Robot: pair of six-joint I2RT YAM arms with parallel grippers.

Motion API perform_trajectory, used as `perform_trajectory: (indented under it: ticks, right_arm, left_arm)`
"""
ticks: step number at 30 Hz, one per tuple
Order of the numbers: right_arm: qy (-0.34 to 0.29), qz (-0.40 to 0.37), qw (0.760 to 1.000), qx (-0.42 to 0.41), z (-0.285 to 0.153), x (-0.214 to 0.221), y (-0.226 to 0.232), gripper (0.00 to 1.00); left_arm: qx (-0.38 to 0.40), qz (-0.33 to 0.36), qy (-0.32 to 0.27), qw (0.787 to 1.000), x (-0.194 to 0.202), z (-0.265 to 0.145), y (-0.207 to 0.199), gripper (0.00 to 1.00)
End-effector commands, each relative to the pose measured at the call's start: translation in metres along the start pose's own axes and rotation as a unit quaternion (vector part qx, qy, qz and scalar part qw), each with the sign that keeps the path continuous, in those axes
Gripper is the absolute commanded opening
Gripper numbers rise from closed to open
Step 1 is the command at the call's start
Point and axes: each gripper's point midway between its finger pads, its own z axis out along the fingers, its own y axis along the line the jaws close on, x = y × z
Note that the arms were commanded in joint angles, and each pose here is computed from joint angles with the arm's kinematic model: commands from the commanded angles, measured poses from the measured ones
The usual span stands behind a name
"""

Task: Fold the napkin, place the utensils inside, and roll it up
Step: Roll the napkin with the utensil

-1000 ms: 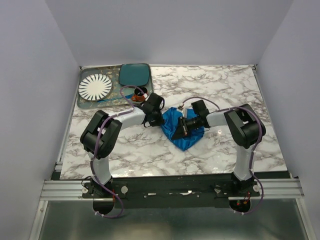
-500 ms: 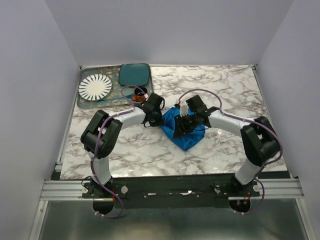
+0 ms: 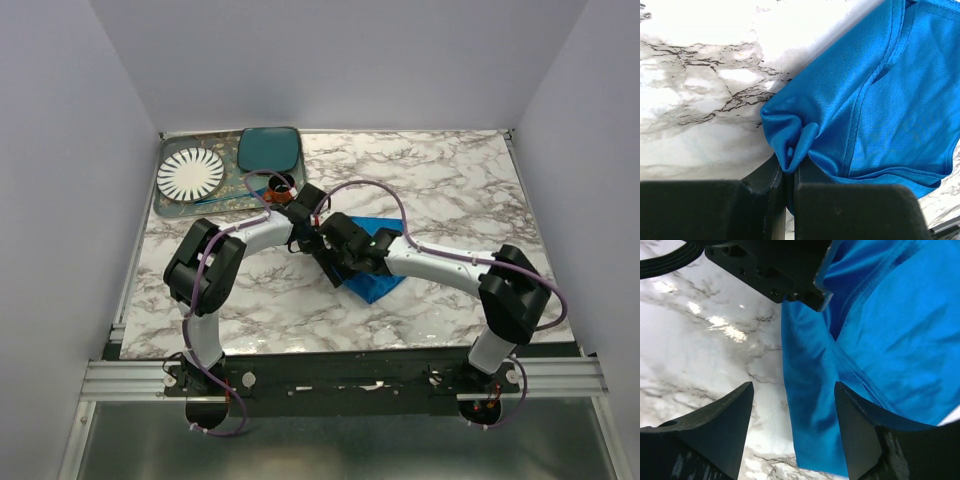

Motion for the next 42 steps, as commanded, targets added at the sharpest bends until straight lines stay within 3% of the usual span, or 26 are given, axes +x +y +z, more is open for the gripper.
perform_trajectory:
  ticks: [1, 8, 12, 16, 24, 30, 35, 38, 42]
  right_arm:
    - [0.001, -0.026, 0.991, 0.134, -0.002, -0.003, -0.028, 0.75]
    - [-0.016, -0.070, 0.994, 0.079, -0.011, -0.013, -0.003, 0.73]
    - [-0.012, -0.067, 0.997, 0.028, 0.008, 0.001, 0.016, 0.56]
    - [0.006, -0.060, 0.997, 0.044, 0.024, 0.024, 0.010, 0.62]
    - [0.030, -0.048, 0.997, 0.044, 0.042, 0.047, 0.012, 0.62]
    - [0.039, -0.019, 0.996, 0.082, 0.045, 0.061, 0.000, 0.49]
    - [0.045, 0.007, 0.997, 0.067, 0.049, 0.076, 0.005, 0.28]
    - [0.047, 0.027, 0.998, 0.041, 0.051, 0.087, 0.010, 0.21]
    - [0.027, 0.057, 0.998, -0.009, 0.053, 0.090, 0.017, 0.15]
  left_arm:
    - [-0.028, 0.000, 0.042, 0.999, 0.024, 0.006, 0.015, 0.00]
    - [-0.022, -0.001, 0.043, 0.999, 0.024, 0.007, 0.014, 0.00]
    - [-0.022, 0.000, 0.046, 0.999, 0.025, 0.008, 0.014, 0.00]
    - [-0.021, -0.001, 0.048, 0.999, 0.027, 0.007, 0.015, 0.00]
    - [-0.016, -0.003, 0.048, 0.999, 0.025, 0.007, 0.011, 0.00]
    - [-0.016, -0.003, 0.053, 0.998, 0.028, 0.007, 0.012, 0.00]
    - [-0.011, 0.000, 0.051, 0.999, 0.028, 0.007, 0.012, 0.00]
    - [0.005, 0.002, 0.043, 0.999, 0.026, 0.006, 0.009, 0.00]
    - [0.021, 0.011, 0.020, 1.000, 0.016, -0.004, 0.006, 0.12]
